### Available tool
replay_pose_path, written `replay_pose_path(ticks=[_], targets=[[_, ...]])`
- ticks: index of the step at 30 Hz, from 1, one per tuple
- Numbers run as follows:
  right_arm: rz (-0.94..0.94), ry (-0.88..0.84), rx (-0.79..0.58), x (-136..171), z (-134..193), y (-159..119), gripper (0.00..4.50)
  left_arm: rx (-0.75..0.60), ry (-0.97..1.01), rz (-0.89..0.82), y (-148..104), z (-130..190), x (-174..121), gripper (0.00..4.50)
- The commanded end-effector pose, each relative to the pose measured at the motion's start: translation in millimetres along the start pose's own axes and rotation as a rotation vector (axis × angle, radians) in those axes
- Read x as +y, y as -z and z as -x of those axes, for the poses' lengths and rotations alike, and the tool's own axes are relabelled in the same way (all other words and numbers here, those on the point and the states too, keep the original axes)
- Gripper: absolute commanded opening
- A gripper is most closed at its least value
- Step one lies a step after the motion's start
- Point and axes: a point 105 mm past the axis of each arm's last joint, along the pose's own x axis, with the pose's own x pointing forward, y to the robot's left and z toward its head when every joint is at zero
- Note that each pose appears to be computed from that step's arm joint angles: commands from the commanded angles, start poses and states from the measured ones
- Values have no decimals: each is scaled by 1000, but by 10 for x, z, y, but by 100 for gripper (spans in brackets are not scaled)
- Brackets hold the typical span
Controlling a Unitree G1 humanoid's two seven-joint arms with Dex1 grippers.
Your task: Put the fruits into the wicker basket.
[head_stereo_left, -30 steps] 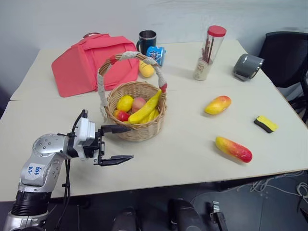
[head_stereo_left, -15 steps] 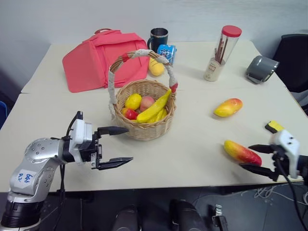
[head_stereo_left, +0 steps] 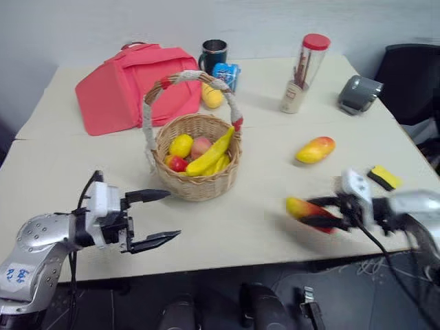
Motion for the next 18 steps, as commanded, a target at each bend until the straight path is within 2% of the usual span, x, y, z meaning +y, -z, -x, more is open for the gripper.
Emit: replay_pose_path(ticks=[1, 5, 9, 12, 14, 17, 18], targets=[[106, -32, -152, 2, -437, -622, 183, -65, -117, 5, -104, 137, 40, 450], [171, 39, -296, -168, -942, -1193, 183, -119, -224, 20, -158, 210, 70, 450], [226, 162, -349, -358, -1241, -1435, 183, -127, -288, 22, -156, 266, 93, 450], [256, 221, -319, -449, -1377, -1416, 276, -123, -299, 28, -127, 265, 65, 450], [317, 246, -323, -484, -1323, -1408, 346, -122, -297, 28, -127, 246, 53, 450], [332, 162, -406, -366, -1136, -1422, 444, -117, -286, 29, -124, 227, 46, 450], [325, 127, -420, -319, -1095, -1409, 448, -117, -284, 30, -125, 225, 46, 450]])
